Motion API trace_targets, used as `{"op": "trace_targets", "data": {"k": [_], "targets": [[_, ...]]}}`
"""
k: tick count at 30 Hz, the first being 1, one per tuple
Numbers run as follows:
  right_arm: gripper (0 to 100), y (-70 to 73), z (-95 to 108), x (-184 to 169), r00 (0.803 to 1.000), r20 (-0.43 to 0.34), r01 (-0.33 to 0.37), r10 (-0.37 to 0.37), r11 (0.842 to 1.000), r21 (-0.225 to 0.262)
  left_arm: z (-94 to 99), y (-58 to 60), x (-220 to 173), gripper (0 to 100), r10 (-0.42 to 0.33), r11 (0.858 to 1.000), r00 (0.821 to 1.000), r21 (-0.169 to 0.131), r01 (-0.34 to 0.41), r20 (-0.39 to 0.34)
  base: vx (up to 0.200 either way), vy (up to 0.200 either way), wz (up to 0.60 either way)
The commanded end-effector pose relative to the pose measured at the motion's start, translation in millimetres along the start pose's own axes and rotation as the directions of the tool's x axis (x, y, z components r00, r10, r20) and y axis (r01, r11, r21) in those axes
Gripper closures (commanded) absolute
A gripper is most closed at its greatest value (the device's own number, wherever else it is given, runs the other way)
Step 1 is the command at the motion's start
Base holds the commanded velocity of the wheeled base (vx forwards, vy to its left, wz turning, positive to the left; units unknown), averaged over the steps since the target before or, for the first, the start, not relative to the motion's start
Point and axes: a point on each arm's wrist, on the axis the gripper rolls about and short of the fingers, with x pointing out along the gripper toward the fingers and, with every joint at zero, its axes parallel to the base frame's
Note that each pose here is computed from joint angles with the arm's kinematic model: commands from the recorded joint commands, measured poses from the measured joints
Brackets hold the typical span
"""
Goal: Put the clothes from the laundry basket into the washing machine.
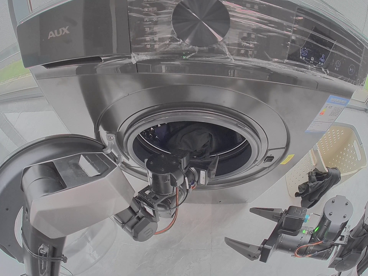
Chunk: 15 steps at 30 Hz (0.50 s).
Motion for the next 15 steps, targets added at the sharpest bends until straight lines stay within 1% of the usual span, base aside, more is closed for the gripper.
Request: {"op": "trace_targets", "data": {"k": [1, 2, 5, 6, 8, 9, 12, 13, 14, 15], "targets": [[0, -0.2, -4, -3, 1.0, -0.024, 0.0, 0.0, 1.0, 0.001, -17.2, 21.5, 23, 0, 0.02, 1.0, 1.0, 0.002, -0.02, -0.017, 0.0, 0.0, 0.0], [0, -0.5, -4, -3, 1.0, -0.023, 0.002, -0.002, 1.0, 0.001, -18.1, 24.2, 27, 0, 0.023, 1.0, 1.0, 0.002, -0.023, -0.014, 0.0, 0.0, 0.0], [0, -0.5, -4, -3, 1.0, -0.023, 0.002, -0.002, 1.0, 0.001, -18.1, 24.2, 27, 0, 0.023, 1.0, 1.0, 0.002, -0.023, -0.014, 0.0, 0.0, 0.0], [0, -2.0, -4, -3, 1.0, -0.023, 0.008, -0.008, 1.0, 0.003, -15.2, 23.7, 25, 0, 0.021, 1.0, 1.0, -0.003, -0.021, 0.0, 0.0, 0.0, 0.0], [0, -2.3, -4, -3, 1.0, -0.022, 0.011, -0.011, 1.0, 0.003, -7.2, 16.7, 12, 0, -0.001, 1.0, 1.0, -0.007, 0.001, 0.013, 0.0, 0.0, 0.0], [0, -2.3, -4, -3, 1.0, -0.022, 0.011, -0.011, 1.0, 0.003, -0.3, 8.9, 1, 0, -0.026, 1.0, 0.999, -0.009, 0.026, 0.021, 0.0, 0.0, 0.0], [0, -2.3, -4, -3, 1.0, -0.022, 0.011, -0.011, 1.0, 0.003, 8.6, -14.5, -33, 0, -0.103, 0.995, 0.995, -0.013, 0.103, -0.001, 0.0, 0.0, 0.0], [0, -2.3, -4, -3, 1.0, -0.022, 0.011, -0.011, 1.0, 0.003, 9.8, -16.4, -37, 0, -0.111, 0.994, 0.994, -0.015, 0.111, -0.002, 0.0, 0.0, 0.0], [0, -2.3, -3, -3, 1.0, -0.021, 0.01, -0.01, 1.0, 0.003, 14.5, -29.3, -61, 0, -0.164, 0.986, 0.986, -0.018, 0.164, -0.007, 0.0, 0.0, 0.0], [0, -2.0, -3, -3, 1.0, -0.019, 0.01, -0.01, 1.0, 0.003, 15.0, -32.7, -72, 0, -0.183, 0.983, 0.983, -0.018, 0.183, -0.013, 0.0, 0.0, 0.0]]}}
